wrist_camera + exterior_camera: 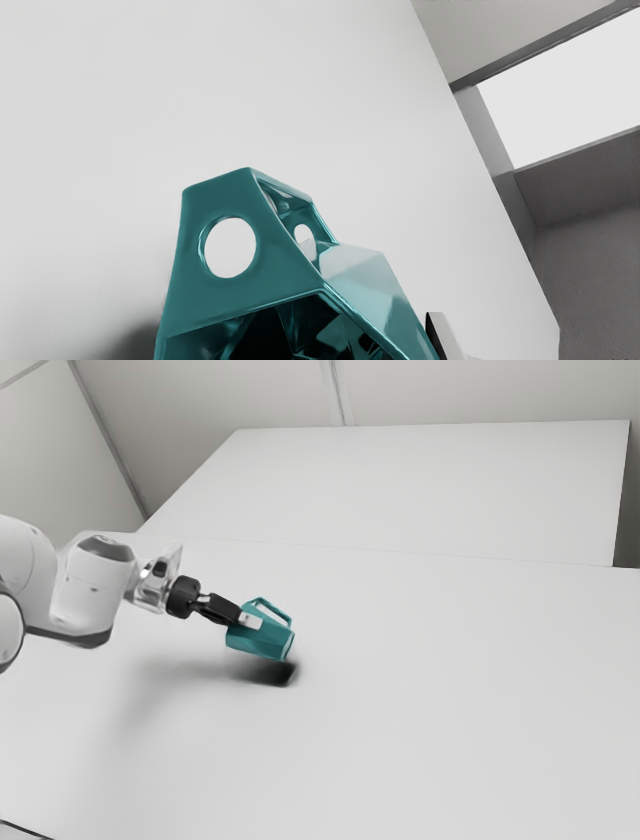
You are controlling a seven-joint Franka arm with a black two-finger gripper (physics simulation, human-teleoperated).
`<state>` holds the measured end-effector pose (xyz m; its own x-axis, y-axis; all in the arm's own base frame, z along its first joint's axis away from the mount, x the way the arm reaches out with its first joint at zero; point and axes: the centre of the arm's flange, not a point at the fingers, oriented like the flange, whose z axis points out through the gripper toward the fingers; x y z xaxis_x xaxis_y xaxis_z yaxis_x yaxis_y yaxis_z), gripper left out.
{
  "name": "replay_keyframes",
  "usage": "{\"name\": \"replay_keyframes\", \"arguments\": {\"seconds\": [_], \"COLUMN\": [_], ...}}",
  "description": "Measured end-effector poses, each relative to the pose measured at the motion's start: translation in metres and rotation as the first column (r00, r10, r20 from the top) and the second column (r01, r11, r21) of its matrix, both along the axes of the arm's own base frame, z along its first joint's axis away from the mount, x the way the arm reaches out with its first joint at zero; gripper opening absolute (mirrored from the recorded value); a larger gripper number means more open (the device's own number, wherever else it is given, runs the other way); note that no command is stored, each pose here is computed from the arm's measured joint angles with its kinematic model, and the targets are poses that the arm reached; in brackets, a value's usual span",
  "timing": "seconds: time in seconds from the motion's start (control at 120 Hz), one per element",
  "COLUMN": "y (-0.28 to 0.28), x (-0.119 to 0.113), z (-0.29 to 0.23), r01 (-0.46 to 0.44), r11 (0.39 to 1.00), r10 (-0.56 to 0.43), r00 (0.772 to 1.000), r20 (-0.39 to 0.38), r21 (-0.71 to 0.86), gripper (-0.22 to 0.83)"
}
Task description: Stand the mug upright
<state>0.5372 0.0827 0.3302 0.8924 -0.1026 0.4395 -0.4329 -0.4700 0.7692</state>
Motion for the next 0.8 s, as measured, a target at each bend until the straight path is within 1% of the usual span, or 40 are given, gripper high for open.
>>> {"name": "replay_keyframes", "arguments": {"seconds": [0.142,0.242,0.325,0.425,0.55,0.708,0.8], "y": [-0.018,-0.035,-0.046,-0.056,-0.068,-0.084,-0.094], "x": [-0.004,-0.003,-0.004,-0.005,-0.001,0.008,0.012], "z": [0.036,0.044,0.052,0.072,0.087,0.095,0.091], "r01": [0.034,0.074,0.114,0.161,0.189,0.203,0.199], "r11": [0.997,0.986,0.962,0.909,0.832,0.73,0.682], "r10": [-0.036,-0.077,-0.115,-0.163,-0.189,-0.198,-0.191], "r00": [0.999,0.997,0.993,0.986,0.981,0.977,0.977], "r20": [0.032,0.011,-0.01,-0.026,-0.053,-0.082,-0.091], "r21": [0.064,0.151,0.249,0.385,0.521,0.653,0.704], "gripper": [-0.17,-0.17,-0.17,-0.17,-0.17,-0.17,-0.17]}}
